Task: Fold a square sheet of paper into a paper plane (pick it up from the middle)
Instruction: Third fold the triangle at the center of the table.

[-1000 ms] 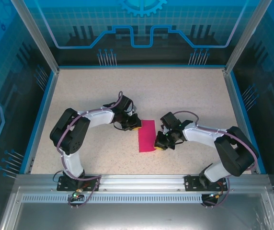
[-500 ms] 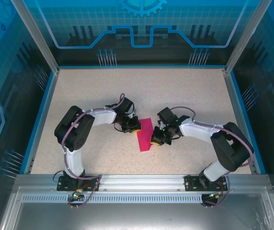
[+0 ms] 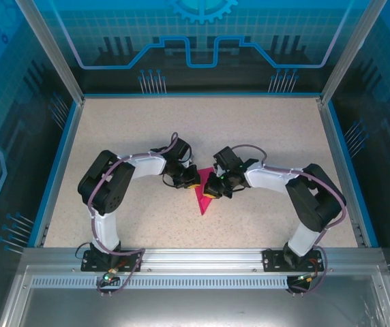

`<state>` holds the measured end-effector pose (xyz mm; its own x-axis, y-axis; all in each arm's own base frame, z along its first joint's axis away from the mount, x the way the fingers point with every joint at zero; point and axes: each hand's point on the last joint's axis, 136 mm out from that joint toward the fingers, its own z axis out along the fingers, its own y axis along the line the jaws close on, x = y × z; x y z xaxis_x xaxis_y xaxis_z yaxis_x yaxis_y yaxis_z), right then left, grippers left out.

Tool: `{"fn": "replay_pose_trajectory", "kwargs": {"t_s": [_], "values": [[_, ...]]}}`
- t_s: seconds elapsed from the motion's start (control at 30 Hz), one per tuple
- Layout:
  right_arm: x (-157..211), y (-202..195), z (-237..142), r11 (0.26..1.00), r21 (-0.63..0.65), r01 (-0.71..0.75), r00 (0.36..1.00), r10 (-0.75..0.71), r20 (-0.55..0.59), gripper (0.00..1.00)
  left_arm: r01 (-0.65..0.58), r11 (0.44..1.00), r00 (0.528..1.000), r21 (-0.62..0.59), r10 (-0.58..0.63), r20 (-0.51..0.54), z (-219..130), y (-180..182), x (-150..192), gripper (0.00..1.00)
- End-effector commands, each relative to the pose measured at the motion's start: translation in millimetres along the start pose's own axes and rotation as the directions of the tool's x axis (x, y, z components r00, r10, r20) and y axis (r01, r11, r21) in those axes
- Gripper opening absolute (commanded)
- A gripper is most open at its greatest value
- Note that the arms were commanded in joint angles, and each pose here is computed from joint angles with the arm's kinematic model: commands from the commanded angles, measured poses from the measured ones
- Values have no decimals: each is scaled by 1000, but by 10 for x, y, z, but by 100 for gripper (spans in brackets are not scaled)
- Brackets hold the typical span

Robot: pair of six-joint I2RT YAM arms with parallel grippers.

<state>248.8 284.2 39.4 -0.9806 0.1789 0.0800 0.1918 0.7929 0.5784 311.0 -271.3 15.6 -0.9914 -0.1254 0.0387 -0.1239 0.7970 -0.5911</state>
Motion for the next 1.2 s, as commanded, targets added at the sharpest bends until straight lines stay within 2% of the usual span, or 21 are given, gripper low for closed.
{"fn": "replay_pose_trajectory", "kwargs": {"t_s": [0.0,1.17], "values": [[-58,100,62,1000,-11,13,1000,-13,21,3,-36,999,999,-14,36,-4,-51,-66,-3,12],[-61,-86,256,999,30,-37,999,36,15,4,-8,999,999,-43,6,-31,56,74,51,12]]}}
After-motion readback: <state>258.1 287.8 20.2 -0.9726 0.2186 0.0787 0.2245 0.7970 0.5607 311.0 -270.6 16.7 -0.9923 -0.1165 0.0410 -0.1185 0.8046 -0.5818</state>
